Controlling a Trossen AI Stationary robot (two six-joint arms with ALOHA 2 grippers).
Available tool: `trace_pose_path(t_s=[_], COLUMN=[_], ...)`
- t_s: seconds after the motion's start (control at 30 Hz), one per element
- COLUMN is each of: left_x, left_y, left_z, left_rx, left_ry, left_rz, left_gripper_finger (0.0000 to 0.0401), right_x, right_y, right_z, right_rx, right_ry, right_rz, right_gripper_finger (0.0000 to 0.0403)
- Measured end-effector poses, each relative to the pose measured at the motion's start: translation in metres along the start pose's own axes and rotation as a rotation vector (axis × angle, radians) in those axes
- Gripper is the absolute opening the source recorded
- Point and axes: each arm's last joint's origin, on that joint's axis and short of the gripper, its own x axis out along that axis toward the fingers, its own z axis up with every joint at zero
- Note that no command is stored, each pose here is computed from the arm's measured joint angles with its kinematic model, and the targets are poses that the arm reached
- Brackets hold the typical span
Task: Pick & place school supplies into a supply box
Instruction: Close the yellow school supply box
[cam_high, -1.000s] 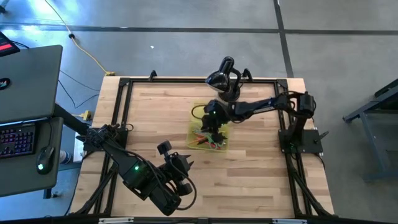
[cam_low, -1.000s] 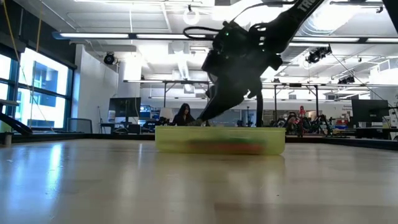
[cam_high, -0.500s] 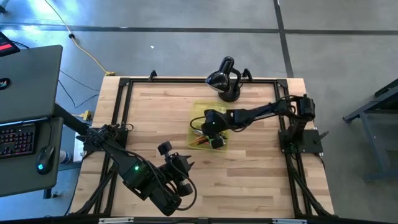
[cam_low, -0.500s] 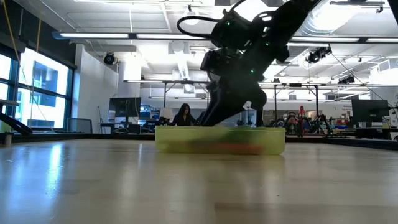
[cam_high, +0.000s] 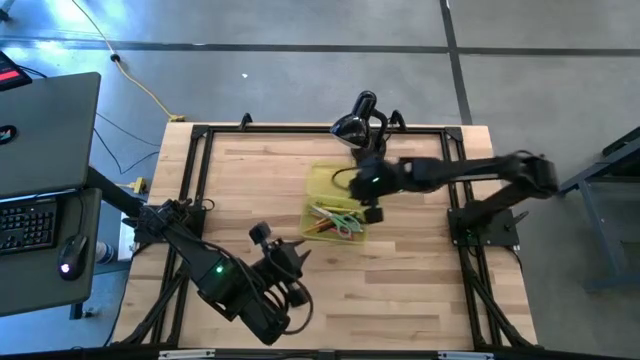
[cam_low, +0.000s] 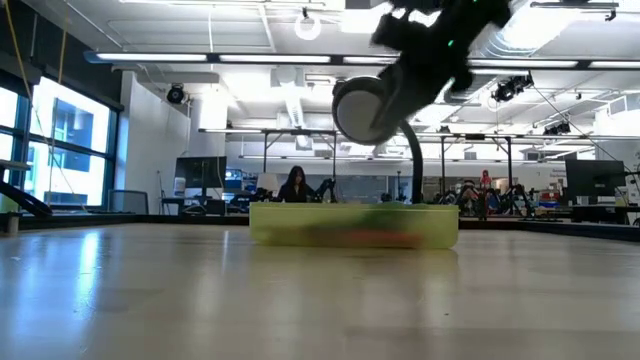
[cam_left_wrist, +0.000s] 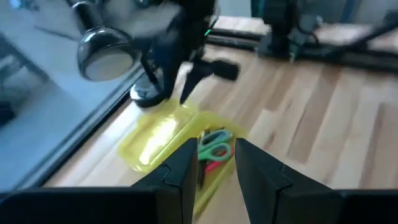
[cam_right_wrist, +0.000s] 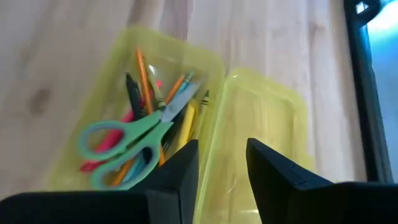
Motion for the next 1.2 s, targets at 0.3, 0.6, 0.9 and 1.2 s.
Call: trace_pose_path(t_s=[0.3, 0.6, 0.9, 1.2], left_x=[-0.03, -0.038, -0.015, 0.036], left_y=[0.066, 0.119, 0.206, 0.199], left_z=[0.035, 0.044, -0.003, -0.094], left_rx=[-0.102, -0.154, -0.401, -0.49], left_ry=[-0.046, -0.064, 0.04, 0.057], left_rz=[-0.055, -0.04, 0.119, 0.114], left_gripper_finger=[0.0138, 0.0138, 0.0138, 0.0138], right_x=[-0.113, -0.118, -0.087, -0.055], right_y=[-0.021, 0.002, 0.02, 0.032], right_z=[-0.019, -0.101, -0.147, -0.179], right_rx=[0.184, 0.343, 0.568, 0.665], right_ry=[-0.159, -0.237, -0.438, -0.359], right_rz=[-0.118, -0.103, -0.147, -0.169], right_gripper_finger=[0.0108, 0.0067, 0.0018, 0.0002])
